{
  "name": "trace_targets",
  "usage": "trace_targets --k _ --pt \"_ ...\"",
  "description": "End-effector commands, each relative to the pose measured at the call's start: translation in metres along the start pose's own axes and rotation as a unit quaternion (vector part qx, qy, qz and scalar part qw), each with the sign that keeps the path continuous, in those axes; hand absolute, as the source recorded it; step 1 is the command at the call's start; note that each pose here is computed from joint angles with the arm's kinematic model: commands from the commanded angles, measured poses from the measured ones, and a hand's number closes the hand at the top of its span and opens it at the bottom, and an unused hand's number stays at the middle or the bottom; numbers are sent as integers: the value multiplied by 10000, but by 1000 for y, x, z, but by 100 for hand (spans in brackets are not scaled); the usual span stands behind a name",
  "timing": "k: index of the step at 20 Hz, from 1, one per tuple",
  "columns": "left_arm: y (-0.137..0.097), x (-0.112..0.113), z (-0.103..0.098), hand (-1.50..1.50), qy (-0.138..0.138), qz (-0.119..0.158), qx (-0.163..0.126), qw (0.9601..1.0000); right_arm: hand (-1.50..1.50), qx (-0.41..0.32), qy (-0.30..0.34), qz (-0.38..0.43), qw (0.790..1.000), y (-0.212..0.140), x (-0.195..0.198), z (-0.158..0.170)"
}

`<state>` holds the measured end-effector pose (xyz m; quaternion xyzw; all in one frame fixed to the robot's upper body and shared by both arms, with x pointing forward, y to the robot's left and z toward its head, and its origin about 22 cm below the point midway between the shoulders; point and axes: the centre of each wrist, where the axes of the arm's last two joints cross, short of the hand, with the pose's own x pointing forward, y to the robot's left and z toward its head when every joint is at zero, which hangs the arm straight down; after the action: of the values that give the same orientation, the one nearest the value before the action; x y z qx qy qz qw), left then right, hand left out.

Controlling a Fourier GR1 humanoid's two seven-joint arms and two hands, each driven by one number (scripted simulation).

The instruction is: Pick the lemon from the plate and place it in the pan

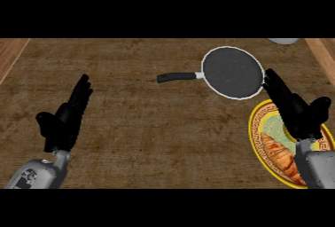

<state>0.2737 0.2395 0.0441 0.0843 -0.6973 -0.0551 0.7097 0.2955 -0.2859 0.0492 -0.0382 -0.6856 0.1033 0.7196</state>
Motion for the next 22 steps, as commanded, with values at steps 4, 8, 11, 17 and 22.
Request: trace_targets --k 4,8,11,17,22 --pt "63 -23 3 0 805 -713 813 9909 -150 1385 -1497 -544 9775 -29 43 -8" --pt "73 -46 14 0 1314 -892 960 9826 150 179 -1582 2163 9632 -94 93 6" --pt "93 -53 18 0 1567 -920 1162 9765 150 -1661 -1689 -989 9665 -106 3 19" --pt "112 -59 12 0 1712 -1006 947 9755 -150 -686 -2508 -462 9645 -142 -49 68" --pt "108 -45 -10 0 1665 -936 950 9770 -150 -308 -2244 769 9710 -193 6 71"
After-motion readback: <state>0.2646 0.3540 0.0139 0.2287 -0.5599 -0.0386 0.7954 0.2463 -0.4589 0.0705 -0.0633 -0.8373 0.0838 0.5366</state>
